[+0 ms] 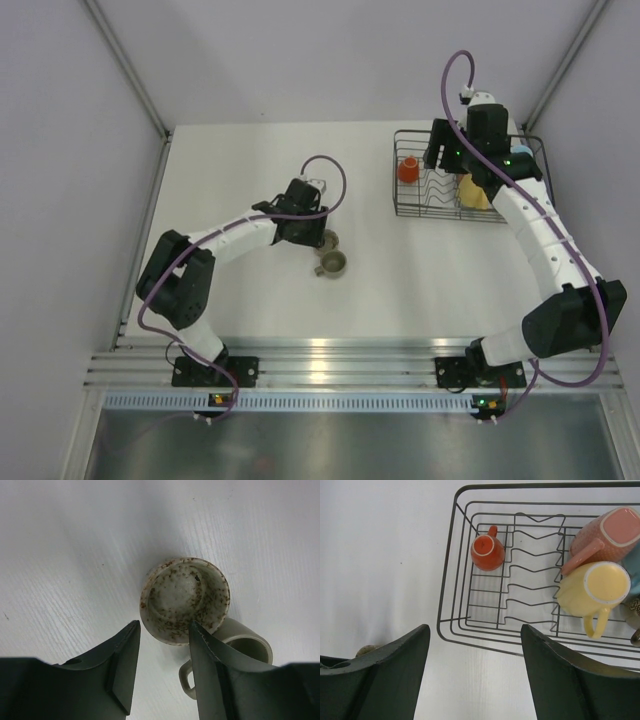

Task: Load the cups into the dish rack
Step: Grab a cup with the left arm, then pass the cup from the left arm to the right, then place the cup upside down on the dish rack

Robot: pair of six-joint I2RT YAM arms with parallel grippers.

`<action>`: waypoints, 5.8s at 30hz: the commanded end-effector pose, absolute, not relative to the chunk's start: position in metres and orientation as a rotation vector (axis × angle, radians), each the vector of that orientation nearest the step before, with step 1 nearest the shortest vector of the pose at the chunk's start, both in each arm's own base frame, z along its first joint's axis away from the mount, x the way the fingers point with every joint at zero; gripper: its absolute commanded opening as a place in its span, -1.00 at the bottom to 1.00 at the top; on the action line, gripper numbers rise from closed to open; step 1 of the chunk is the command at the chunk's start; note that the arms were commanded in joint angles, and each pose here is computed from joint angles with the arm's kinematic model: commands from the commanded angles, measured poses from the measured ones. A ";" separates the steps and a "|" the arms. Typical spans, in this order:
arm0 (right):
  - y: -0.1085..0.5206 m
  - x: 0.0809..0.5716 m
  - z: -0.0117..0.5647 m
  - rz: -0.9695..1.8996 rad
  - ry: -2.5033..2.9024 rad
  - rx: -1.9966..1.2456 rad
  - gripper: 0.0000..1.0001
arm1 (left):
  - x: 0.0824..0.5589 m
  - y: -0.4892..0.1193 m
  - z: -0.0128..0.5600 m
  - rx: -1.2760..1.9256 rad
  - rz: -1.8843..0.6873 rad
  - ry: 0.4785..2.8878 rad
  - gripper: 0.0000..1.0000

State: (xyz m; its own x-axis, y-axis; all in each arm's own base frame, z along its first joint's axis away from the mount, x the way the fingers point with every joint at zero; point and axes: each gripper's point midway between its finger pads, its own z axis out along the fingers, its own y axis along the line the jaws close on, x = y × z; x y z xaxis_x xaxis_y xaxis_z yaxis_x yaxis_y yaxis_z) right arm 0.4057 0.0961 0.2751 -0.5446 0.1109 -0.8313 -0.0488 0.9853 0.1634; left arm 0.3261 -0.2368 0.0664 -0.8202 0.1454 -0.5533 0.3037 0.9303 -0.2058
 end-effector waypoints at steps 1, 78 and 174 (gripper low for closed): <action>0.106 0.409 0.295 0.244 2.071 0.031 0.47 | 0.344 -0.244 0.077 0.281 -0.428 2.482 -0.02; 0.224 0.314 0.419 1.112 1.490 -0.562 0.54 | 0.342 -0.313 0.338 -0.321 -2.246 1.931 -1.00; 0.169 0.444 0.284 0.426 2.223 -0.296 -1.00 | 0.406 -0.179 0.251 -0.076 -0.755 2.182 0.25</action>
